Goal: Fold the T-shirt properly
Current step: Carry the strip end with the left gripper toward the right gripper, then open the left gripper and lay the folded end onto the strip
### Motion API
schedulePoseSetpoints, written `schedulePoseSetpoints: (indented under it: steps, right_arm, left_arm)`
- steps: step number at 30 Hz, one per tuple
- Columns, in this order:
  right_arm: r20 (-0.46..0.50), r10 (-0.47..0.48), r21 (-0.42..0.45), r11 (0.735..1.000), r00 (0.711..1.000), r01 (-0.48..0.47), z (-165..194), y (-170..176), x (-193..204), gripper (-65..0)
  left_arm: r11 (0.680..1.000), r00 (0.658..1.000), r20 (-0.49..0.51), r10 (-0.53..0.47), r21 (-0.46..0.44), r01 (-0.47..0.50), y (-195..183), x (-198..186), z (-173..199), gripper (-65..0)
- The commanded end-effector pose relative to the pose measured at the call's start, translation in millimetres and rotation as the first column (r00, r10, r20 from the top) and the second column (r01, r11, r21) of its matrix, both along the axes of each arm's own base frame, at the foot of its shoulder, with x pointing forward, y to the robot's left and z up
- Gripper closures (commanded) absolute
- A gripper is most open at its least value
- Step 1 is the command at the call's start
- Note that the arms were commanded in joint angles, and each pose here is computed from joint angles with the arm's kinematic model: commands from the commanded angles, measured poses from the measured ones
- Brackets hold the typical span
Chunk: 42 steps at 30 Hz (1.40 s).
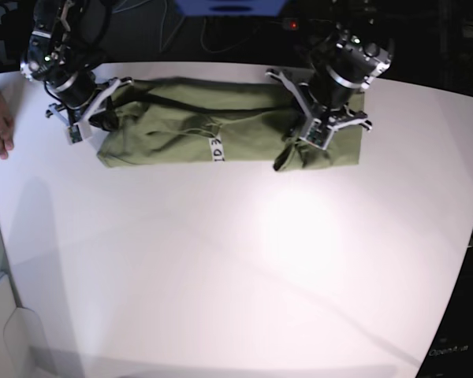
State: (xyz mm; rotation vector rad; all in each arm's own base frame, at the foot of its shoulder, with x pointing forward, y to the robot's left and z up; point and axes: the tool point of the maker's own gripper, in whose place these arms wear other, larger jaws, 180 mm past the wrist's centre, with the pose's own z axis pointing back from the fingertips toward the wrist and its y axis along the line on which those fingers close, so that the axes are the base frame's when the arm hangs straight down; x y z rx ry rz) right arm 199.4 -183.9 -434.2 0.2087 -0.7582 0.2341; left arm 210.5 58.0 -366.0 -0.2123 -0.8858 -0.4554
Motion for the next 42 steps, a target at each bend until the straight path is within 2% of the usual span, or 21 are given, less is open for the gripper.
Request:
schedulePoseSetpoints:
  steps: [1, 7, 18, 20, 24, 25, 26, 29, 32, 37, 40, 42]
  right_arm:
    - [-0.027, 0.023, -0.011, 1.0, 0.999, -0.023, -4.1, 1.2, -4.9, -1.5]
    - [-0.037, 0.028, -0.017, 0.999, 0.999, -0.028, -6.6, -1.9, -6.5, -1.5]
    - [-0.039, 0.028, -0.017, 0.999, 0.999, -0.028, -6.9, -1.9, -7.2, -1.5]
    - [-0.04, 0.028, -0.017, 0.999, 0.999, -0.028, -7.2, -1.9, -7.9, -1.5]
    - [-0.04, 0.028, -0.019, 0.999, 0.999, -0.029, -7.1, -2.4, -7.8, -1.5]
    - [-0.04, 0.029, -0.02, 0.999, 0.999, -0.03, -7.0, -2.9, -7.8, -1.5]
    - [-0.041, 0.031, -0.026, 0.999, 0.999, -0.032, -6.6, -4.8, -7.6, -1.5]
    - [-0.042, 0.032, -0.028, 0.999, 0.999, -0.033, -6.8, -5.8, -8.2, -1.5]
    - [-0.041, 0.033, -0.03, 0.999, 0.999, -0.034, -6.2, -6.3, -7.9, -1.5]
    - [-0.035, 0.035, -0.049, 0.998, 0.999, -0.037, -3.1, -13.3, -6.3, -1.5]
    - [-0.032, 0.035, -0.054, 0.998, 0.999, -0.037, -2.1, -15.3, -4.8, -2.2]
    - [-0.027, 0.034, -0.055, 0.998, 0.999, -0.036, -1.0, -15.8, -3.2, -2.2]
  left_arm:
    - [0.999, 0.999, 0.048, -0.014, -0.041, 0.016, -11.1, 6.0, 12.8, -1.6]
    - [0.99, 0.992, 0.068, -0.106, -0.089, 0.112, -49.1, 3.5, 21.1, -1.6]
    - [0.986, 0.991, -0.035, -0.128, -0.113, 0.124, -59.6, -6.0, -15.8, -3.2]
    - [0.985, 0.991, -0.036, -0.126, -0.119, 0.121, -59.8, -6.1, -16.1, -9.1]
    - [0.986, 0.992, -0.02, -0.122, -0.118, 0.119, -58.3, -4.6, -10.6, -32.0]
    - [0.985, 0.992, -0.005, -0.125, -0.122, 0.123, -58.8, -4.6, -5.7, -36.0]
    - [0.984, 0.993, 0.006, -0.121, -0.13, 0.121, -58.8, -5.2, -0.6, -36.9]
    - [0.975, 0.993, 0.061, -0.103, -0.192, 0.113, -61.5, -1.0, 23.6, -33.2]
    - [0.975, 0.995, 0.086, -0.056, -0.209, 0.073, -46.0, 4.5, 33.4, -28.4]
    - [0.985, 0.996, 0.035, 0.081, -0.155, -0.074, 9.3, 7.5, 11.5, -23.0]
    - [0.978, 0.986, -0.016, 0.164, -0.126, -0.164, 44.3, 2.6, -9.5, -22.6]
    - [0.974, 0.981, -0.037, 0.188, -0.118, -0.191, 58.8, 4.7, -19.7, -22.6]
